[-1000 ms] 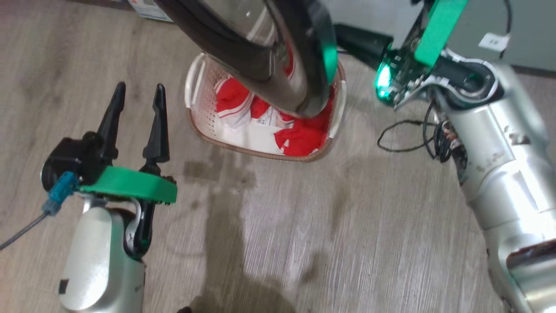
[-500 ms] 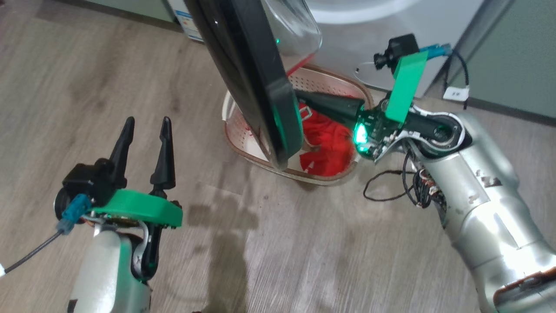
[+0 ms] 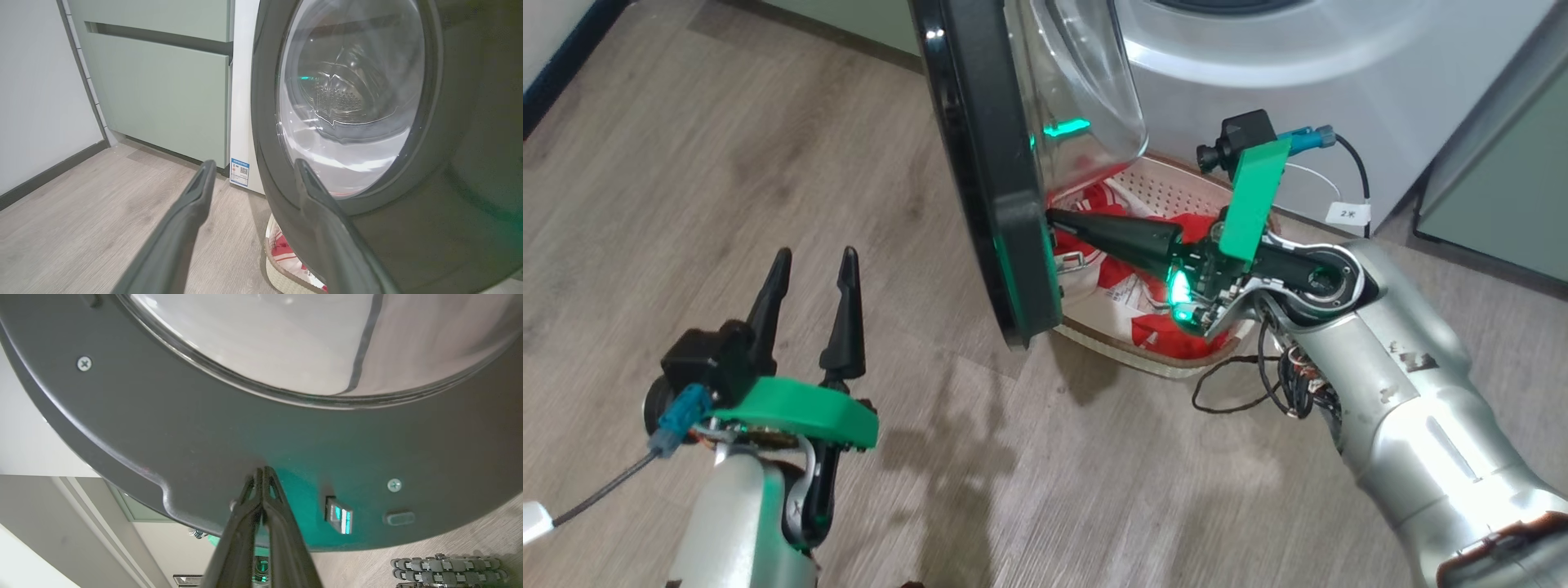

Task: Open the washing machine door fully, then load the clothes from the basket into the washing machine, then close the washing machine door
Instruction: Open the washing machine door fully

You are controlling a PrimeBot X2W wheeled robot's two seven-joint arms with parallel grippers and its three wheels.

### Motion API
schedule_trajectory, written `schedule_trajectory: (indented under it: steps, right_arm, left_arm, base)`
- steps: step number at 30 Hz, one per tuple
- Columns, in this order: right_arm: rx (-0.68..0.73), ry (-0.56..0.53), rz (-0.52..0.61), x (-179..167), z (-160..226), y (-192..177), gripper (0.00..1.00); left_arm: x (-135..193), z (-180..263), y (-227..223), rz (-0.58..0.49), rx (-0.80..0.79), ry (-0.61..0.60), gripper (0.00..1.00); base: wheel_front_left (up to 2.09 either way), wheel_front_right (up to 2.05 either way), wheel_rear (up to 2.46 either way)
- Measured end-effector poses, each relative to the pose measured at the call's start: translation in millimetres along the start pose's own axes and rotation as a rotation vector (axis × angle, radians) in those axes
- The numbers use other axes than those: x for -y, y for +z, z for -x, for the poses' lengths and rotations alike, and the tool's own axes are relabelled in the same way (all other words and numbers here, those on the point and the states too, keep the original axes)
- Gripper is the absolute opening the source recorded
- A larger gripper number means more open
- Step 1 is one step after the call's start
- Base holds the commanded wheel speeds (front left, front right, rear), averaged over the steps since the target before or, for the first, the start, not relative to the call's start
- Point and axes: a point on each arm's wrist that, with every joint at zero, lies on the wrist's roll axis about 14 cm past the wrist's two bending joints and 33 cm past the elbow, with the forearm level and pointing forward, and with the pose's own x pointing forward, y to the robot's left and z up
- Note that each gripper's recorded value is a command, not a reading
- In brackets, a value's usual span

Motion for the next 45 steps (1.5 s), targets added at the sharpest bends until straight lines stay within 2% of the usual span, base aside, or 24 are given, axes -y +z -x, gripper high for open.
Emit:
schedule_trajectory:
  steps: [8, 14, 15, 16, 17, 27, 36, 40, 45]
  right_arm:
    - [0.015, 0.008, -0.018, -1.3, -2.1, -0.7, 0.00]
    - [0.143, 0.093, -0.051, -13.8, 17.8, 16.0, 0.00]
    - [0.179, 0.105, -0.056, -14.6, 24.2, 19.8, 0.39]
    - [0.206, 0.113, -0.057, -14.9, 30.3, 21.8, 0.91]
    - [0.241, 0.122, -0.059, -15.1, 37.1, 24.9, 1.00]
    - [0.547, 0.163, -0.130, 3.1, 103.7, 25.5, 1.00]
    - [0.745, 0.115, -0.137, 22.9, 149.5, 7.3, 1.00]
    - [0.826, 0.085, -0.054, 14.5, 161.4, 9.3, 1.00]
    - [0.991, -0.027, 0.104, 13.6, 184.1, 24.8, 1.00]
  left_arm:
    - [-0.6, 1.6, -0.2, 0.005, -0.001, 0.007, 1.00]
    - [6.2, -1.8, -1.3, 0.012, 0.000, -0.012, 1.00]
    - [7.0, -2.4, -1.1, 0.014, 0.001, -0.015, 1.00]
    - [7.7, -3.1, -0.8, 0.014, 0.002, -0.017, 1.00]
    - [8.6, -3.8, -0.7, 0.015, 0.003, -0.019, 1.00]
    - [18.3, -7.2, -0.2, 0.025, 0.009, -0.048, 1.00]
    - [21.3, -4.5, -2.0, 0.021, 0.005, -0.064, 1.00]
    - [24.1, -2.6, -3.7, 0.021, 0.001, -0.074, 1.00]
    - [24.9, 0.2, -4.9, 0.021, -0.003, -0.080, 1.00]
  base:
    - [0.00, 0.00, 0.00]
    - [0.00, 0.00, 0.00]
    - [0.00, 0.00, 0.00]
    - [0.00, 0.00, 0.00]
    - [0.00, 0.00, 0.00]
    - [0.00, 0.00, 0.00]
    - [0.00, 0.00, 0.00]
    - [0.00, 0.00, 0.00]
    - [0.00, 0.00, 0.00]
